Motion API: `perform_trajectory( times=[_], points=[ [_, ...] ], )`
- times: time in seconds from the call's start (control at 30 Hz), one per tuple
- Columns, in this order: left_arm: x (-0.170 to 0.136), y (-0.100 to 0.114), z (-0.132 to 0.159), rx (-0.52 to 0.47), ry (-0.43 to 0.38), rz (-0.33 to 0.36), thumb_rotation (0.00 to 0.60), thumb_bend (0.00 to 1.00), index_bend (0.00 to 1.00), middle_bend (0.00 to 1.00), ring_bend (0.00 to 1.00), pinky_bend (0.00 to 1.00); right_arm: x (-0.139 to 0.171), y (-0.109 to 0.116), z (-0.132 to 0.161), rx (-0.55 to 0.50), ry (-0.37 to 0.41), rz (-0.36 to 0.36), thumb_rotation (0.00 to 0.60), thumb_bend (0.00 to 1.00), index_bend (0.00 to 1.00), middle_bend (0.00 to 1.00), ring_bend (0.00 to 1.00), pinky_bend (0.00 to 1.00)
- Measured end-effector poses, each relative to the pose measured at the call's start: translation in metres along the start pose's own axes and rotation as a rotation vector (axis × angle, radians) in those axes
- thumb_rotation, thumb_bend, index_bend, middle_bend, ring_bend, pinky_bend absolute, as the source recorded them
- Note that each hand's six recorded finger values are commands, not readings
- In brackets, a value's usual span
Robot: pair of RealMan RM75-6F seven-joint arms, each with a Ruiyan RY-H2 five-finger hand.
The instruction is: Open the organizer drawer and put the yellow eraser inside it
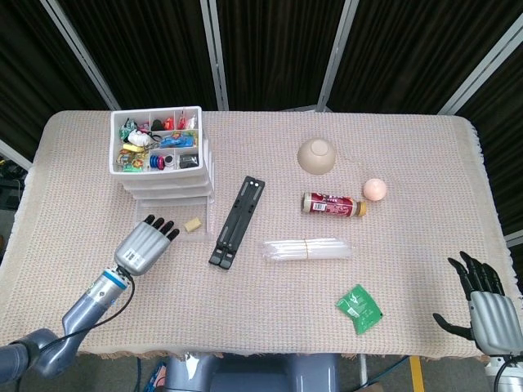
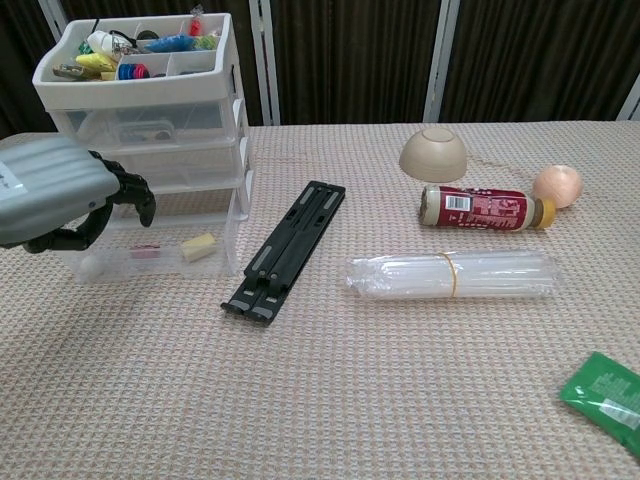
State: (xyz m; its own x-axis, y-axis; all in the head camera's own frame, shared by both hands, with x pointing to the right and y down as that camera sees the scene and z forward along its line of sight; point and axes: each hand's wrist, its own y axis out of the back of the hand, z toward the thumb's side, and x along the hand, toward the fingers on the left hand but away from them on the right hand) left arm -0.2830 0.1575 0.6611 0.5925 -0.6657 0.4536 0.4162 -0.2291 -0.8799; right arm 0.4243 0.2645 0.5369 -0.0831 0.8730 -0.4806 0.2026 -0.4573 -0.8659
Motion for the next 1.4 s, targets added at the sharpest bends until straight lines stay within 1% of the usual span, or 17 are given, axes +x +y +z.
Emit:
perform_trajectory(
  times=[0.1,0.2,0.27,0.37,0.53,0.67,0.8,0.93,1.07,1.2,1.4],
  points=[
    [-0.012,-0.003,0.002,0.142,-0.128,0.006,0.600,1.00,0.37,0.15,0.06,0.17,0.000,0.000,0.000,-0.001,-0.001,0.002,0.600,0.06,0.11,0.00,0.00,0.00],
    [-0.022,-0.010,0.000,0.290,-0.255,-0.015,0.600,1.00,0.32,0.11,0.03,0.15,0.000,0.000,0.000,-0.001,-0.001,0.002,0.600,0.06,0.11,0.00,0.00,0.00],
    [-0.028,-0.017,-0.004,0.376,-0.320,-0.045,0.600,1.00,0.30,0.10,0.02,0.14,0.000,0.000,0.000,-0.002,-0.001,0.001,0.600,0.06,0.11,0.00,0.00,0.00],
    [-0.030,-0.023,-0.005,0.451,-0.380,-0.073,0.600,1.00,0.29,0.09,0.01,0.14,0.000,0.000,0.000,-0.002,-0.001,0.002,0.600,0.06,0.11,0.00,0.00,0.00],
    [-0.033,-0.033,-0.006,0.493,-0.427,-0.125,0.600,1.00,0.29,0.08,0.00,0.13,0.000,0.000,0.000,-0.003,0.000,0.002,0.600,0.06,0.11,0.00,0.00,0.00],
    [-0.033,-0.042,-0.006,0.538,-0.482,-0.163,0.600,1.00,0.29,0.08,0.00,0.13,0.000,0.000,0.000,-0.003,-0.001,0.002,0.600,0.06,0.11,0.00,0.00,0.00],
    [-0.032,-0.047,-0.009,0.540,-0.491,-0.188,0.600,1.00,0.29,0.08,0.00,0.13,0.000,0.000,0.000,-0.004,-0.002,0.002,0.600,0.06,0.11,0.00,0.00,0.00],
    [-0.031,-0.050,-0.011,0.556,-0.500,-0.199,0.600,1.00,0.28,0.08,0.00,0.13,0.000,0.000,0.000,-0.005,-0.001,0.002,0.600,0.06,0.11,0.00,0.00,0.00],
    [-0.029,-0.055,-0.013,0.530,-0.483,-0.230,0.600,1.00,0.28,0.08,0.00,0.13,0.000,0.000,0.001,-0.006,0.002,0.001,0.600,0.06,0.11,0.00,0.00,0.00],
    [-0.027,-0.057,-0.007,0.517,-0.487,-0.228,0.600,1.00,0.27,0.08,0.00,0.13,0.000,0.000,0.000,-0.006,-0.002,0.000,0.600,0.06,0.11,0.00,0.00,0.00],
    [-0.028,-0.056,0.001,0.513,-0.518,-0.211,0.600,1.00,0.27,0.08,0.00,0.13,0.000,0.000,0.001,-0.007,0.000,0.003,0.600,0.06,0.11,0.00,0.00,0.00]
  ],
)
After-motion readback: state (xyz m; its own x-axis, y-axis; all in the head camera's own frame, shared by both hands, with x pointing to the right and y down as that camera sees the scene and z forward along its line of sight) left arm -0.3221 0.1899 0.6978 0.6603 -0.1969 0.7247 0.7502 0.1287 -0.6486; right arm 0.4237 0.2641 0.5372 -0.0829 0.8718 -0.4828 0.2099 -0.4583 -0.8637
